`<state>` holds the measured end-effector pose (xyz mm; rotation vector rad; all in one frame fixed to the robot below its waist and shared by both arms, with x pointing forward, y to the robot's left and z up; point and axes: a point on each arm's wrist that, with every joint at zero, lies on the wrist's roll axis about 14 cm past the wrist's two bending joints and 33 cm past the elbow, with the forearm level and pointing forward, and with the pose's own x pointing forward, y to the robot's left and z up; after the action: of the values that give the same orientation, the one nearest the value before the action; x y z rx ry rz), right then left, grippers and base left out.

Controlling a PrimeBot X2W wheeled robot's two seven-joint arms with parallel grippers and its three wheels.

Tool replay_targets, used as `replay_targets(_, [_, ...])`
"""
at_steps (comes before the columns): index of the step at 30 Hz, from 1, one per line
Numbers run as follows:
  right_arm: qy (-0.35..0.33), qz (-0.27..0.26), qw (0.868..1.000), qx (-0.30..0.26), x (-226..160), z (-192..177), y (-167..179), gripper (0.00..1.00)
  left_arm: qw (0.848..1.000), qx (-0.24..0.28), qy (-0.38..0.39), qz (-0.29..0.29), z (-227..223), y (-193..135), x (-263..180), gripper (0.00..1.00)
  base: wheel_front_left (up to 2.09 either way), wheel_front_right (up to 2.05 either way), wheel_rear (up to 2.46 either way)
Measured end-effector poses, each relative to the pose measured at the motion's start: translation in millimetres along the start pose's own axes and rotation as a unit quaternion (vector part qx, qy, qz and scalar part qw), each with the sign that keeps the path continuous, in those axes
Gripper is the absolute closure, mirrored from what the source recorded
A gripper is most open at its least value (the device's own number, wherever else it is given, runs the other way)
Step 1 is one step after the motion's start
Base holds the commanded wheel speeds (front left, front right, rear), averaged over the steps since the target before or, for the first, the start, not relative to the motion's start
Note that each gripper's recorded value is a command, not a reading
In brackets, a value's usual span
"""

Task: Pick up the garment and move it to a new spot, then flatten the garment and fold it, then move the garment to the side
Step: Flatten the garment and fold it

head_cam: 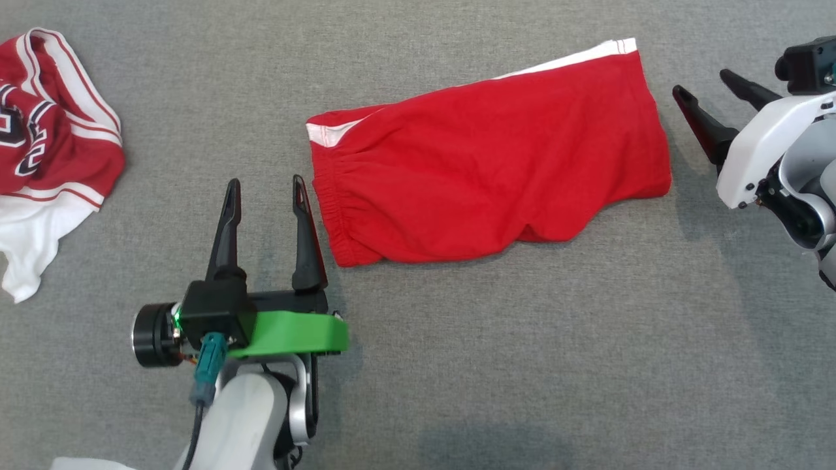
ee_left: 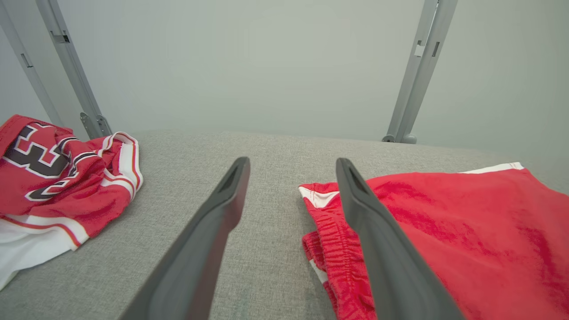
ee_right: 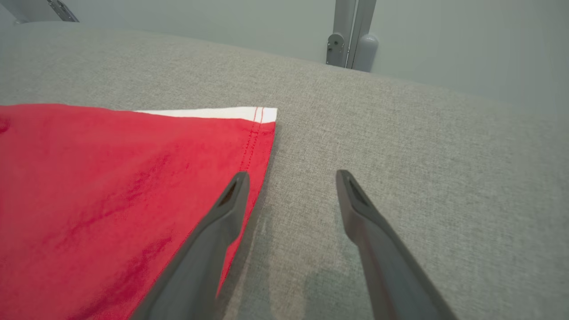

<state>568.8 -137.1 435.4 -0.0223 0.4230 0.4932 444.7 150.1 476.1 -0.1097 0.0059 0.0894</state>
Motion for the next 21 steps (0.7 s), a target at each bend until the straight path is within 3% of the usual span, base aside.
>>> replay_targets(8, [0.102,0.007,0.994,0.041,29,-38,15,0.00,1.000,0.002,0.006,0.027,-3,10,-26,0.00,0.00,0.00,0.00])
replay_targets(16, [0.131,0.052,0.987,0.076,55,-41,59,0.00,0.997,0.017,0.019,0.073,-7,42,-45,0.00,0.00,0.00,0.00])
replay_targets(17, [0.133,0.055,0.987,0.074,55,-42,62,0.31,0.997,0.018,0.019,0.076,-6,44,-48,0.00,0.00,0.00,0.00])
replay_targets(18, [0.133,0.056,0.987,0.075,54,-42,65,0.90,0.997,0.018,0.019,0.076,-6,45,-49,0.00,0.00,0.00,0.00])
replay_targets(19, [0.132,0.056,0.987,0.077,53,-42,66,1.00,0.997,0.018,0.021,0.077,-7,45,-51,0.00,0.00,0.00,0.00])
replay_targets(21, [0.133,0.053,0.987,0.079,48,-45,66,1.00,0.997,0.018,0.026,0.074,-11,45,-53,0.00,0.00,0.00,0.00])
